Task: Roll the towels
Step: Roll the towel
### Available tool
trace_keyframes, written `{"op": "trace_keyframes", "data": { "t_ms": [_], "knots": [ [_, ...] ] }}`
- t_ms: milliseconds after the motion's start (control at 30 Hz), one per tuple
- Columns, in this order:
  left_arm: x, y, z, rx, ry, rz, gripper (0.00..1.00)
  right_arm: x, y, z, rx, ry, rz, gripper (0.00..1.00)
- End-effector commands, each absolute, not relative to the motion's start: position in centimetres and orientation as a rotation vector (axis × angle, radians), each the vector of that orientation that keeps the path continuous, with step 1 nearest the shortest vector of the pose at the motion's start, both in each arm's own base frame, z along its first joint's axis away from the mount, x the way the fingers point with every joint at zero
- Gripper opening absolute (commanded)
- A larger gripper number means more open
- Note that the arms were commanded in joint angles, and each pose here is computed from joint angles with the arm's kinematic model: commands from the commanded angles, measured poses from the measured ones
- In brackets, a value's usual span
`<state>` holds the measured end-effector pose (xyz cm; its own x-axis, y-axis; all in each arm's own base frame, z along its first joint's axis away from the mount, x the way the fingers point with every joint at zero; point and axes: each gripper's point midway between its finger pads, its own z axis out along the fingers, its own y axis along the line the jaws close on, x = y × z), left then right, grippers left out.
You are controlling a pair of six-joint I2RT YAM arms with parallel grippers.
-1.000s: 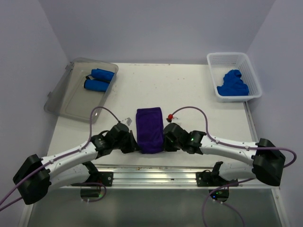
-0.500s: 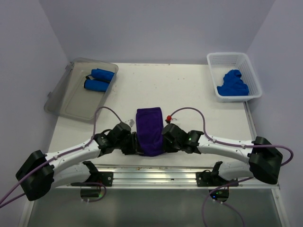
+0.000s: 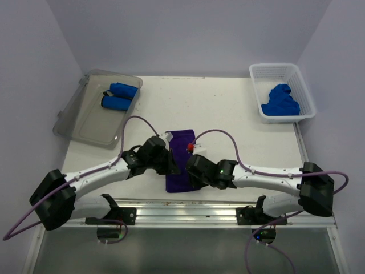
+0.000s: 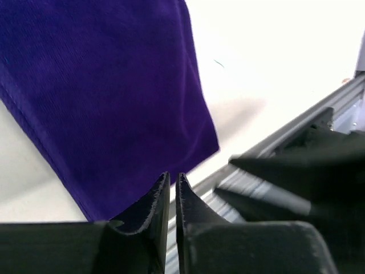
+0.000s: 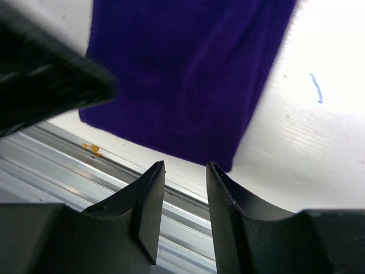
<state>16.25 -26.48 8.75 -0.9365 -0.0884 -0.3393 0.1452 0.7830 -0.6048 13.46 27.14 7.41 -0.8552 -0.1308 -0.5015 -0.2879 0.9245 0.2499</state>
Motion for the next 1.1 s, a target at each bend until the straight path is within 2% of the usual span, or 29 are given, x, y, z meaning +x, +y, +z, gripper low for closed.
{"op": "trace_keyframes", "data": {
  "t_ms": [0, 133, 233, 433, 500, 833, 933, 1067],
  "knots": [
    [18.3, -27.8, 7.9, 0.078, 2.585, -0.966, 0.10, 13.5, 29.2, 8.1, -0.493, 2.468, 0.385, 0.39],
    [20.0, -28.5, 7.0, 0.055, 2.583, -1.067, 0.06, 13.1, 30.1, 8.0, -0.703, 2.371, 0.339, 0.38],
    [20.2, -28.5, 6.2, 0.070, 2.615, -1.040, 0.06, 12.8, 30.7, 7.3, -0.797, 2.359, 0.327, 0.38],
    [20.3, -28.2, 4.2, 0.071, 2.687, -1.013, 0.03, 12.0, 32.4, 5.7, -1.009, 2.277, 0.355, 0.46],
    [20.2, -28.2, 4.0, 0.076, 2.694, -1.014, 0.02, 12.0, 32.5, 5.5, -1.053, 2.243, 0.307, 0.49],
    [20.7, -28.3, 4.6, 0.081, 2.687, -1.015, 0.02, 11.7, 33.3, 3.1, -1.243, 2.145, 0.198, 0.49],
    [20.6, -28.2, 4.2, 0.090, 2.699, -1.014, 0.02, 12.1, 32.9, 2.0, -1.239, 2.147, 0.149, 0.47],
    [20.3, -28.1, 3.9, 0.100, 2.711, -1.017, 0.02, 12.6, 32.7, 2.2, -1.191, 2.132, 0.134, 0.27]
  ]
}}
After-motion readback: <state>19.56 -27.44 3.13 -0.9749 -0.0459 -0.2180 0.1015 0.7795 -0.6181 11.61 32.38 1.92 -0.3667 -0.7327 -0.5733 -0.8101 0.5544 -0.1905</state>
